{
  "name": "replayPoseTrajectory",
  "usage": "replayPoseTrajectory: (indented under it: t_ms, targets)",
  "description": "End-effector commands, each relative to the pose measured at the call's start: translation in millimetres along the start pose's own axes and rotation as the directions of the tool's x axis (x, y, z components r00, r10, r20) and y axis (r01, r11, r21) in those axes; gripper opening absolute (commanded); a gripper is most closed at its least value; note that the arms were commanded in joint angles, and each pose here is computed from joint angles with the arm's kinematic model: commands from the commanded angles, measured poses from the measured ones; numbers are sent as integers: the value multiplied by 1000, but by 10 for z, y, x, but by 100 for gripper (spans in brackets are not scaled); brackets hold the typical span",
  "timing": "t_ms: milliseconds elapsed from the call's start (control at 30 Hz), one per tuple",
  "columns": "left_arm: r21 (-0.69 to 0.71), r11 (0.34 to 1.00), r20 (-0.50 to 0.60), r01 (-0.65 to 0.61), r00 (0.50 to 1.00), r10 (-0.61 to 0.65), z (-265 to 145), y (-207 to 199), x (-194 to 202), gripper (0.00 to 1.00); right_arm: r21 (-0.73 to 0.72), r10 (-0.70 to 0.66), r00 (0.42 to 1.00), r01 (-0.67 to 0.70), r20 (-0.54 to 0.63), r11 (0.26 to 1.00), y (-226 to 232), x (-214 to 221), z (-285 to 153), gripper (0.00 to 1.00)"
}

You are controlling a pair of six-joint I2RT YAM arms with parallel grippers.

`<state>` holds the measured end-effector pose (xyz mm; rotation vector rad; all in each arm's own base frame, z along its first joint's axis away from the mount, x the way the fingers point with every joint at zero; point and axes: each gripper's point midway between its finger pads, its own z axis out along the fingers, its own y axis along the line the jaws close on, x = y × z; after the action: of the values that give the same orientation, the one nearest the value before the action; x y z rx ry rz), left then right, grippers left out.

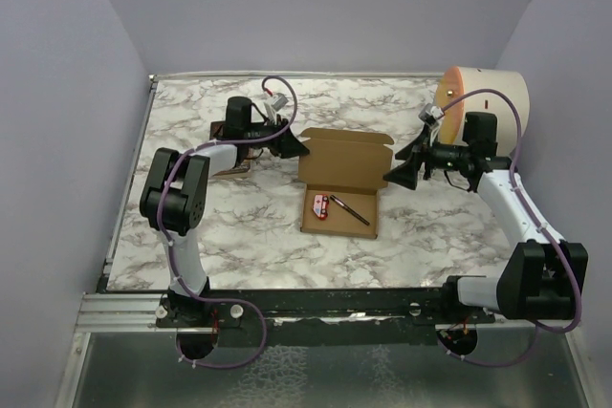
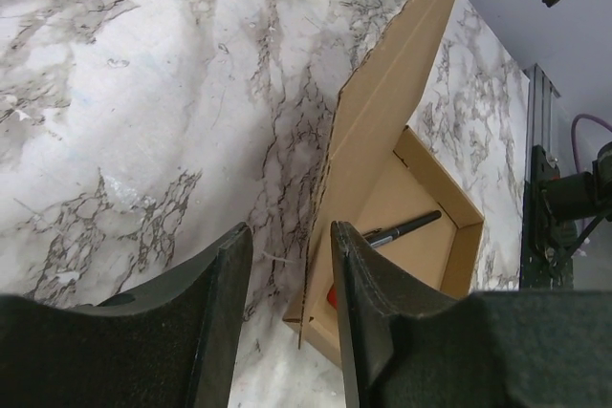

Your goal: Fold the paper box

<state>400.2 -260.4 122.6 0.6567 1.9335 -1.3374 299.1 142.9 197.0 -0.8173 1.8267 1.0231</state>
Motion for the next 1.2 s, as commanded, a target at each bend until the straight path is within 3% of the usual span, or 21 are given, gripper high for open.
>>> replayPoseTrajectory:
  t_ms: [0, 300, 533, 667, 800, 1167]
  targets:
    - [40, 998, 17, -55, 998, 55, -86, -99, -135, 40, -21, -5, 1000, 6, 18, 1000, 3, -7, 2, 97]
    - [68, 996, 34, -53, 998, 51, -82, -151, -169, 37, -14, -4, 1000, 4, 17, 1000, -10, 4, -5, 97]
    - [87, 995, 47, -55, 998, 51, -85, -195, -222, 28, -13, -1, 1000, 1, 17, 1000, -11, 9, -8, 97]
    - [96, 993, 52, -64, 997, 59, -92, -231, -235, 19, -11, 0, 1000, 1, 17, 1000, -18, 8, -11, 97]
    - [103, 992, 58, -77, 996, 71, -103, -259, -242, 0, -5, -3, 1000, 3, 16, 1000, -28, 13, -16, 97]
    - [25, 972, 118, -234, 966, 229, -311, -450, -212, 0, 1, -17, 999, 17, 35, 1000, -88, -71, -101, 97]
